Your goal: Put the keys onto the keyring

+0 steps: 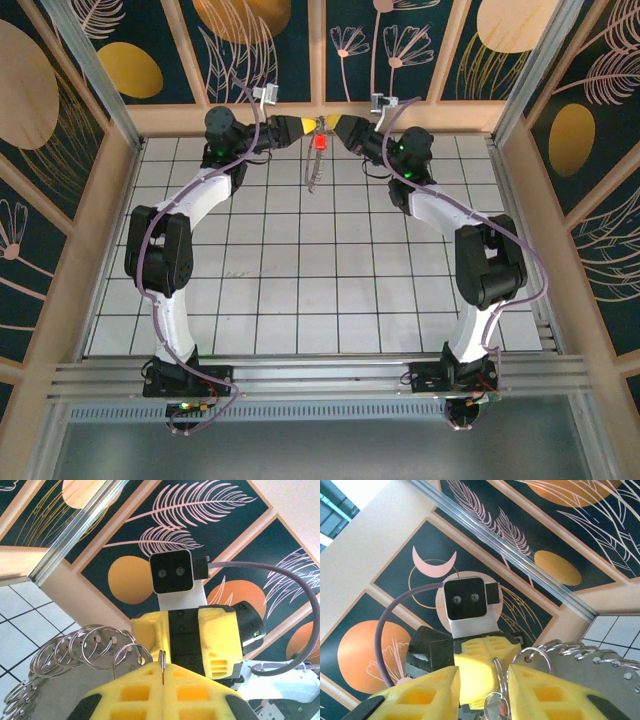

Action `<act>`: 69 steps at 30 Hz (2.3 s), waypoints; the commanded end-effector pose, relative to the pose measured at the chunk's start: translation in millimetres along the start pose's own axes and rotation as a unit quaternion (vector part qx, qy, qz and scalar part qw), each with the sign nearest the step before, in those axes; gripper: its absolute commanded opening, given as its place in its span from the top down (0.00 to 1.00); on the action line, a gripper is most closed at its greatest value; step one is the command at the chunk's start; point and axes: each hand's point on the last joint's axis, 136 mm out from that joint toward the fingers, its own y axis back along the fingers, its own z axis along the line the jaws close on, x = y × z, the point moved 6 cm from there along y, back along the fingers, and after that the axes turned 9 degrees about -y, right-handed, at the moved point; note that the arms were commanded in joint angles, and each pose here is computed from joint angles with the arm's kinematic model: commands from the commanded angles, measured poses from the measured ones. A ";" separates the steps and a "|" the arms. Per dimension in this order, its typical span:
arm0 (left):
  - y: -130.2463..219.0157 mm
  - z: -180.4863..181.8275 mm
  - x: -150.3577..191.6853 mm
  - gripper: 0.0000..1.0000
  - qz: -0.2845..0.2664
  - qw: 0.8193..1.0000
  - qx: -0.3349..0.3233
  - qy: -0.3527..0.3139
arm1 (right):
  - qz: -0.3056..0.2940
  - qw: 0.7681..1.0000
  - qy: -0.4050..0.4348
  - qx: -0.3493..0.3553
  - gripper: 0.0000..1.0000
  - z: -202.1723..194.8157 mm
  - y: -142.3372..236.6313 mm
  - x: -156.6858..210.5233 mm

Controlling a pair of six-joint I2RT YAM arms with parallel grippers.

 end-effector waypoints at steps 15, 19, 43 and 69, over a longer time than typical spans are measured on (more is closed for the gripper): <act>0.5 -26.4 -8.3 1.00 0.009 0.995 0.045 -0.085 | 0.009 0.999 0.018 -0.044 0.70 10.7 -7.9 -2.8; 0.0 -26.2 -8.1 1.00 0.010 0.995 0.045 -0.084 | 0.019 0.999 0.015 -0.047 0.71 9.5 -14.4 2.1; -1.4 -22.9 -10.3 1.00 0.008 0.996 0.037 -0.081 | 0.031 0.999 0.016 -0.034 0.76 12.7 -4.5 21.2; -0.1 -25.6 -9.7 1.00 0.010 0.996 0.039 -0.081 | 0.029 0.999 0.014 -0.042 0.94 9.8 -16.7 13.5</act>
